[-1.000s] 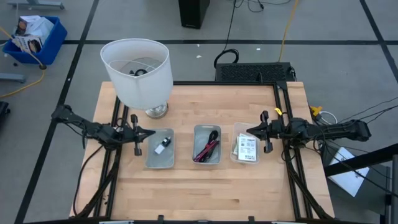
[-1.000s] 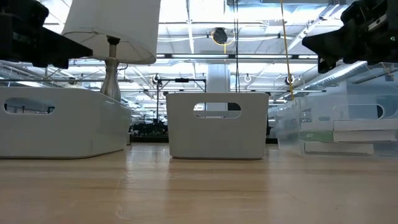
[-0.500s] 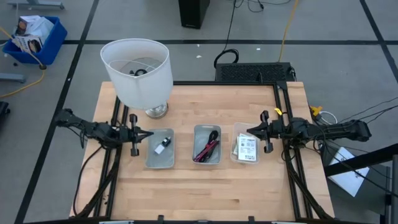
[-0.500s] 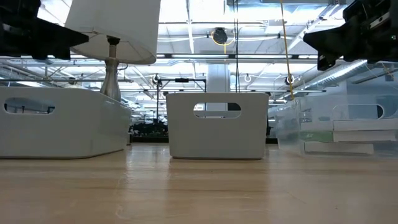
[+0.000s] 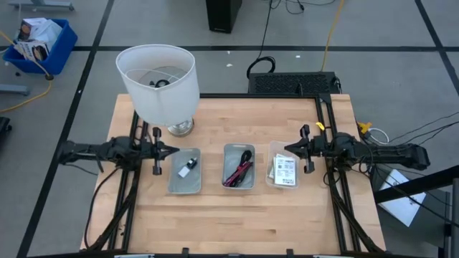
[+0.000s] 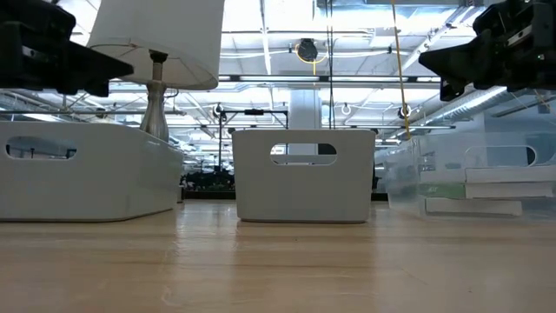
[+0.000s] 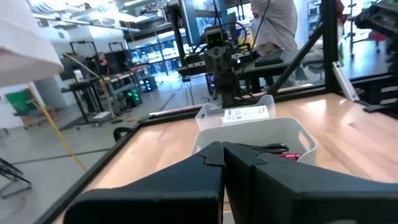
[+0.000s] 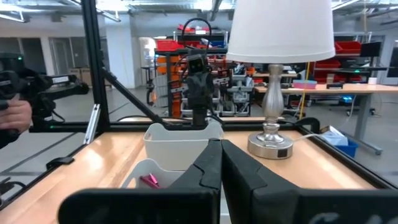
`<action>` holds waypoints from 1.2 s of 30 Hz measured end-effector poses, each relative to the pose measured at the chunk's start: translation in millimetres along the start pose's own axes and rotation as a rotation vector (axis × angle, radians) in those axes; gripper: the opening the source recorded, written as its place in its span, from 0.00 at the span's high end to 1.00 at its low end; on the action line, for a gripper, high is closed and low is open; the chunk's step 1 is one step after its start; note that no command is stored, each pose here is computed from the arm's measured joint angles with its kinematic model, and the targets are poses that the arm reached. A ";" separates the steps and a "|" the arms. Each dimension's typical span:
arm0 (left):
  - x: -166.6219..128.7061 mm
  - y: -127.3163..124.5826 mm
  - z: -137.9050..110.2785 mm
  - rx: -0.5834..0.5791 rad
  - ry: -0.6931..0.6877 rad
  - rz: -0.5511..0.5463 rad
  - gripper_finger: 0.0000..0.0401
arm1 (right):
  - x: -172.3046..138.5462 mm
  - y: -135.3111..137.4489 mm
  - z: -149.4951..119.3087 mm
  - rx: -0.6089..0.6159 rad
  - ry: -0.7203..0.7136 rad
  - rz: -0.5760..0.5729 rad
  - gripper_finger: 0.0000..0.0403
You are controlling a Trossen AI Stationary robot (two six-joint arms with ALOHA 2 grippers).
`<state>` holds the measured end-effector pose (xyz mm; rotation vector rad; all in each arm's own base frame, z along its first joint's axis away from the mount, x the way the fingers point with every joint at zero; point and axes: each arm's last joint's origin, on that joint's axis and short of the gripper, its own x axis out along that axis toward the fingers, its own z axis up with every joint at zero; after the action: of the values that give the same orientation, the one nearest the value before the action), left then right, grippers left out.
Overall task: Pick and place items into bin
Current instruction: Return to Home Position
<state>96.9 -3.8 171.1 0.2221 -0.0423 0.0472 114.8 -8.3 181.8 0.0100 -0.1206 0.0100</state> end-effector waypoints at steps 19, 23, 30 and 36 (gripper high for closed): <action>3.7 4.5 -8.3 -0.127 0.083 0.004 0.99 | -0.2 -3.9 -1.8 0.025 0.015 -0.115 1.00; 3.8 4.5 -8.5 -0.128 0.085 0.005 0.99 | -0.2 -3.9 -1.8 0.026 0.015 -0.115 1.00; 3.8 4.6 -8.6 -0.127 0.086 0.008 0.99 | -0.2 -3.9 -1.9 0.026 0.015 -0.115 1.00; 3.8 4.6 -8.6 -0.127 0.086 0.009 0.96 | -0.2 -3.9 -1.9 0.026 0.016 -0.115 0.99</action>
<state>100.7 2.8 163.9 0.0924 0.0397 0.0627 114.8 -12.2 179.8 0.0428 -0.1039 -0.1027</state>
